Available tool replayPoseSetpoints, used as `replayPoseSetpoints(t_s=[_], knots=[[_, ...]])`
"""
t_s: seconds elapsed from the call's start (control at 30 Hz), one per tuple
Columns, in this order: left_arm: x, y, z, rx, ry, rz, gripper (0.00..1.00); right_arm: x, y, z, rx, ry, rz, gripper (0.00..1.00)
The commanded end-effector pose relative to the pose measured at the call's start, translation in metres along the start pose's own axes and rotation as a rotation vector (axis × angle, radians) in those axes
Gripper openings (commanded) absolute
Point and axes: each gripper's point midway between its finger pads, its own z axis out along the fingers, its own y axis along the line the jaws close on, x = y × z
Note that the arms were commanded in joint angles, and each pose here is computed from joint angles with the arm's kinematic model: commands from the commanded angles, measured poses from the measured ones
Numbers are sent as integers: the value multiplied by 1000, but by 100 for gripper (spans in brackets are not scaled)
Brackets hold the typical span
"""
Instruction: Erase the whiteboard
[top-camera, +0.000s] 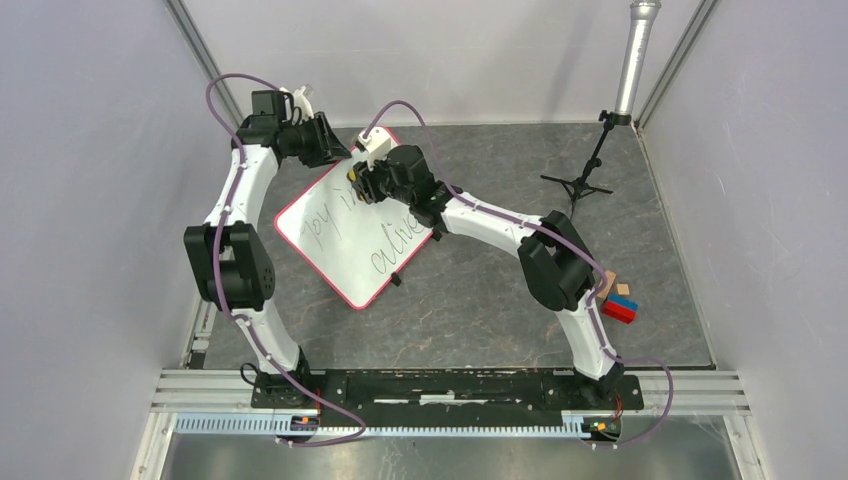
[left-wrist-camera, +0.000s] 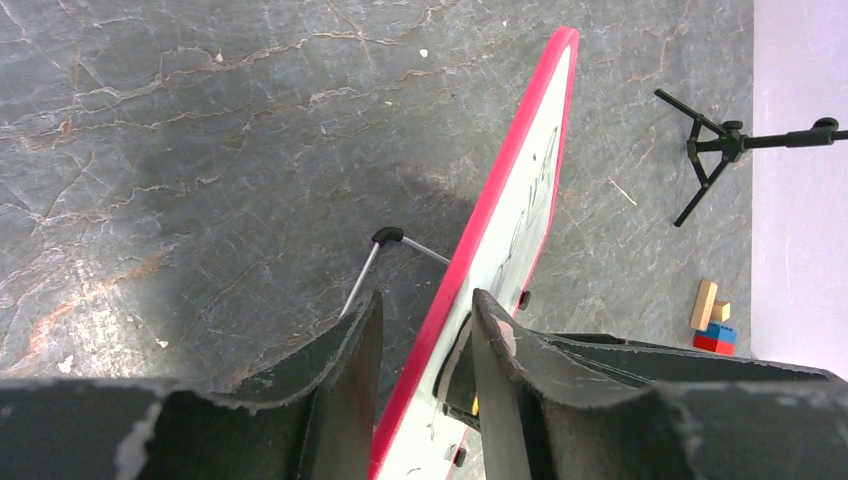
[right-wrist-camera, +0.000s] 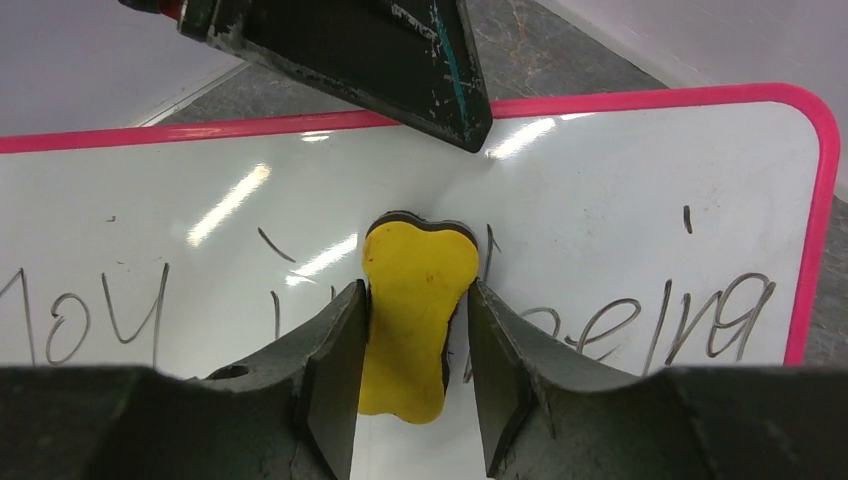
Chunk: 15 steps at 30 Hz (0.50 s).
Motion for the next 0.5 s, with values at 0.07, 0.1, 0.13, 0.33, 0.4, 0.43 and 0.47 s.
replayPoseSetpoints(t_s=[0.07, 0.1, 0.13, 0.33, 0.4, 0.43, 0.47], knots=[[-1, -6, 6, 50, 2, 2, 43, -11, 4, 0, 3, -52, 6, 53], [-1, -6, 6, 52, 1, 2, 41, -10, 4, 0, 4, -51, 5, 53], [-1, -7, 5, 55, 2, 3, 40, -9, 3, 1, 8, -48, 5, 52], [1, -8, 7, 58, 8, 5, 32, -6, -5, -1, 55, -46, 6, 41], [1, -8, 8, 61, 10, 7, 31, -5, -10, -3, 87, -45, 9, 39], [2, -8, 8, 57, 9, 9, 29, -3, -13, -4, 107, -45, 11, 38], [2, -5, 8, 49, 9, 10, 28, -2, -19, -6, 138, -47, 17, 35]])
